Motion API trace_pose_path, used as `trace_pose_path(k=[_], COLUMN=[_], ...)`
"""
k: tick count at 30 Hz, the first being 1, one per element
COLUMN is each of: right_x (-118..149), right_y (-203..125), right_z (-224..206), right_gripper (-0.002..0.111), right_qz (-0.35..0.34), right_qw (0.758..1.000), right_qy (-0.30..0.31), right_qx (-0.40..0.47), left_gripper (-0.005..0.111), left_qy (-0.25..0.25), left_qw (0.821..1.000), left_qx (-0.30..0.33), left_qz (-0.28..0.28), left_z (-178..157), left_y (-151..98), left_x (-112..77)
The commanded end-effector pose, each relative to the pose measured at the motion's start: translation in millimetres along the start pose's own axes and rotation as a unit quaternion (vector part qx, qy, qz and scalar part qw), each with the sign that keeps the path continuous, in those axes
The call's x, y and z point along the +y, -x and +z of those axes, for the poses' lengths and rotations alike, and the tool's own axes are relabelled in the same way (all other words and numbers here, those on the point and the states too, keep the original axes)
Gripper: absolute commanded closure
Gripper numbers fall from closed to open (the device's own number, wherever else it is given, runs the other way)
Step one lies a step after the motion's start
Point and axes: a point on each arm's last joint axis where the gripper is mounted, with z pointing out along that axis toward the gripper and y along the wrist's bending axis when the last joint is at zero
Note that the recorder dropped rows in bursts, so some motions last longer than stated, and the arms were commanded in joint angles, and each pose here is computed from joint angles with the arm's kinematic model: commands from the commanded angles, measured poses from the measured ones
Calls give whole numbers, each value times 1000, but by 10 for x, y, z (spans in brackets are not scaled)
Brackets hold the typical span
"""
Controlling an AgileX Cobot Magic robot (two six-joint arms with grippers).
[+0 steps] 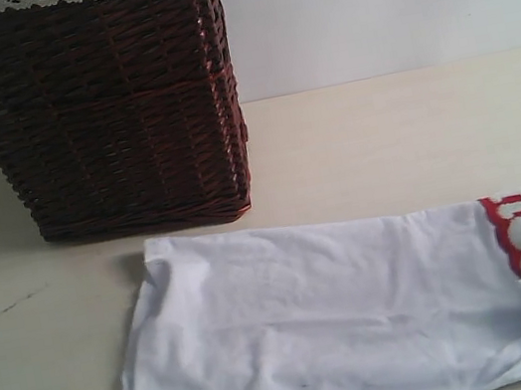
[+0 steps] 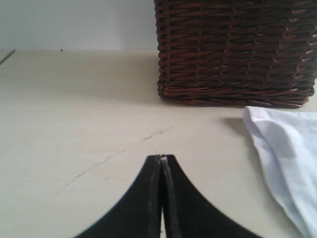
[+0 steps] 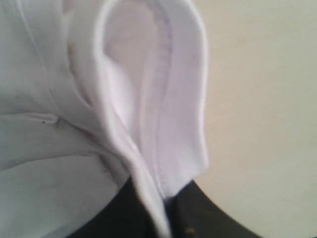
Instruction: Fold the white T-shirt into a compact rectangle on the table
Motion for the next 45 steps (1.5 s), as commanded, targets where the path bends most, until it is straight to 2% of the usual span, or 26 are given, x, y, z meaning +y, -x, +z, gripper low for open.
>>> trace_pose_path(k=[1, 5, 8, 11, 16, 21, 25, 32, 35, 39, 41, 43, 45], right_x=[-75, 24, 179, 408, 1122, 1887, 2334, 3160, 3414, 3641, 3700, 3749, 3775], right_y=[-41, -164, -266, -374, -646, -1067, -1451, -1923, -1934, -1792, -1741, -1721, -1719], right_z=[-563, -958, -1154, -1251, -1339, -1362, -1322, -1085, -772, -235, -95, -14, -14], right_gripper=[108, 108, 108, 108, 108, 108, 108, 107, 92, 50, 30, 23, 25], right_qz=[46, 65, 50, 17, -74, -168, -223, -299, -316, -312, -319, -333, -335], right_qw=[994, 983, 970, 967, 957, 943, 936, 901, 906, 925, 927, 923, 923], right_qy=[-9, 68, 148, 165, 212, 246, 243, 275, 249, 204, 190, 185, 185], right_qx=[-98, -160, -186, -196, -183, -146, -122, -154, -131, -74, -61, -47, -38], left_gripper=[107, 107, 107, 107, 107, 107, 107, 107, 107, 107, 107, 107, 107], left_qy=[1, 1, 1, 1, 1, 1, 1, 1, 1, 1, 1, 1, 1], left_qw=[1000, 1000, 1000, 1000, 1000, 1000, 1000, 1000, 1000, 1000, 1000, 1000, 1000], left_qx=[-8, -8, -8, -8, -8, -8, -8, -8, -8, -8, -8, -8, -8], left_qz=[0, 0, 0, 0, 0, 0, 0, 0, 0, 0, 0, 0, 0], left_z=[-3, -3, -3, -3, -3, -3, -3, -3, -3, -3, -3, -3, -3], left_y=[11, 11, 11, 11, 11, 11, 11, 11, 11, 11, 11, 11, 11], left_x=[1, 1, 1, 1, 1, 1, 1, 1, 1, 1, 1, 1, 1])
